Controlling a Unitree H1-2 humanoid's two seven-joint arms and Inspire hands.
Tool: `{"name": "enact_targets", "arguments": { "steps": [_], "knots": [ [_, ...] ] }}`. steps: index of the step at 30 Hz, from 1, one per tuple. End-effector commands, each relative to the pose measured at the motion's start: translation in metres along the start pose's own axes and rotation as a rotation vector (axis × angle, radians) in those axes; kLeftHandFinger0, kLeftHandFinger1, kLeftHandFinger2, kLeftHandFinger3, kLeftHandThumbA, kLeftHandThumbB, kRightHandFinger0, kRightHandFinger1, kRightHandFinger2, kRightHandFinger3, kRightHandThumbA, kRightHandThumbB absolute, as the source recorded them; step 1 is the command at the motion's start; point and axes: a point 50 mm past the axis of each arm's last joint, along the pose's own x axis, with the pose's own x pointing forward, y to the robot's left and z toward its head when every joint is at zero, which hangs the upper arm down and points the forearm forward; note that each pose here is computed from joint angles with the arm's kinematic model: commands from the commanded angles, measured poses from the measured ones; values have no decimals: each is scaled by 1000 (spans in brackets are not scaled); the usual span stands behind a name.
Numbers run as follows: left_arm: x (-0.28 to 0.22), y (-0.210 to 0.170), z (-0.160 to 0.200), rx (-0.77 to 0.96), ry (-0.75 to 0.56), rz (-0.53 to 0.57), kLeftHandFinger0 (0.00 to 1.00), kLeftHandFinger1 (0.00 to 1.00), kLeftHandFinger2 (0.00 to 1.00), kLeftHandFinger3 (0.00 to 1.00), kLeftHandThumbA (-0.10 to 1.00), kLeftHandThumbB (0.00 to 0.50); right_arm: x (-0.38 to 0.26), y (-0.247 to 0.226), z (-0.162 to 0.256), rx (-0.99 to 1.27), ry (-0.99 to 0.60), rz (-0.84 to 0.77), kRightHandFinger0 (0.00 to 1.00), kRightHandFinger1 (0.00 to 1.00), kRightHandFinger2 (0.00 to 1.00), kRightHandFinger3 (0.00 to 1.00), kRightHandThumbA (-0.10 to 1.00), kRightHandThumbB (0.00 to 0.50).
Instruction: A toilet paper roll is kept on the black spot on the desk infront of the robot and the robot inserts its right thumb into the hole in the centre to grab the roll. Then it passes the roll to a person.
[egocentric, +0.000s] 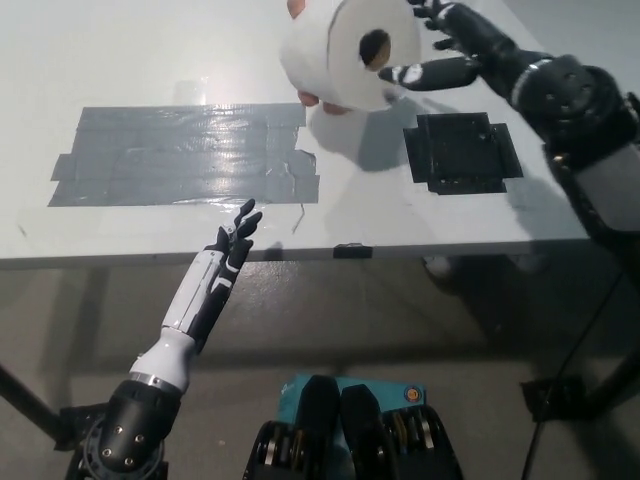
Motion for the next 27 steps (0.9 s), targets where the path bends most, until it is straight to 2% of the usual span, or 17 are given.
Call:
{"name": "enact_targets", "arguments": {
  "steps": [1, 4, 8, 9, 11, 13, 16, 17, 20, 21, 22, 23, 27],
  "knots": [
    [-3, 0, 6, 9, -22, -7, 1000, 1000, 1000, 1000, 1000, 62, -21, -33, 19, 27, -68, -12, 1000, 1000, 1000, 1000, 775, 500],
    [-13, -4, 2, 6, -5, -13, 1000, 1000, 1000, 1000, 1000, 60, -46, -42, 16, 64, -106, -76, 1000, 1000, 1000, 1000, 753, 500],
    [-22, -10, -3, -7, 6, -9, 1000, 1000, 1000, 1000, 1000, 59, -81, -51, 13, 76, -204, -216, 1000, 1000, 1000, 1000, 803, 462],
    [-24, -11, -3, -13, 7, -7, 1000, 1000, 1000, 1000, 1000, 60, -91, -51, 13, 77, -229, -249, 1000, 1000, 1000, 1000, 877, 478],
    [-28, -12, -5, -22, 14, -4, 1000, 1000, 1000, 1000, 1000, 61, -114, -47, 13, 84, -286, -293, 1000, 1000, 1000, 1000, 969, 453],
    [-31, -13, -7, -32, 23, 0, 1000, 1000, 1000, 1000, 1000, 62, -142, -34, 14, 69, -371, -327, 1000, 1000, 1000, 1000, 1000, 433],
    [-38, -16, -12, -32, 37, 2, 1000, 1000, 1000, 1000, 1000, 61, -176, -3, 13, 55, -409, -341, 1000, 1000, 1000, 1000, 1000, 423],
    [-42, -17, -14, -34, 46, 2, 1000, 1000, 1000, 1000, 1000, 61, -186, 10, 6, 79, -429, -332, 1000, 1000, 1000, 1000, 1000, 438],
    [-56, -21, -20, -34, 82, -6, 1000, 1000, 1000, 1000, 1000, 64, -212, 50, -18, 125, -435, -314, 1000, 1000, 1000, 1000, 1000, 439],
    [-62, -22, -21, -28, 95, -10, 1000, 1000, 1000, 1000, 1000, 61, -217, 63, -30, 144, -428, -305, 1000, 1000, 1000, 1000, 1000, 413],
    [-66, -24, -23, -31, 101, -10, 1000, 1000, 1000, 1000, 1000, 49, -221, 75, -42, 161, -413, -300, 1000, 1000, 1000, 1000, 1000, 360],
    [-68, -25, -24, -36, 105, -8, 1000, 1000, 1000, 1000, 1000, 56, -223, 83, -50, 185, -398, -295, 1000, 1000, 1000, 1000, 1000, 338],
    [-76, -26, -29, -42, 122, -5, 1000, 1000, 1000, 1000, 1000, 68, -225, 119, -93, 245, -320, -270, 1000, 1000, 1000, 1000, 971, 296]
  ]
}}
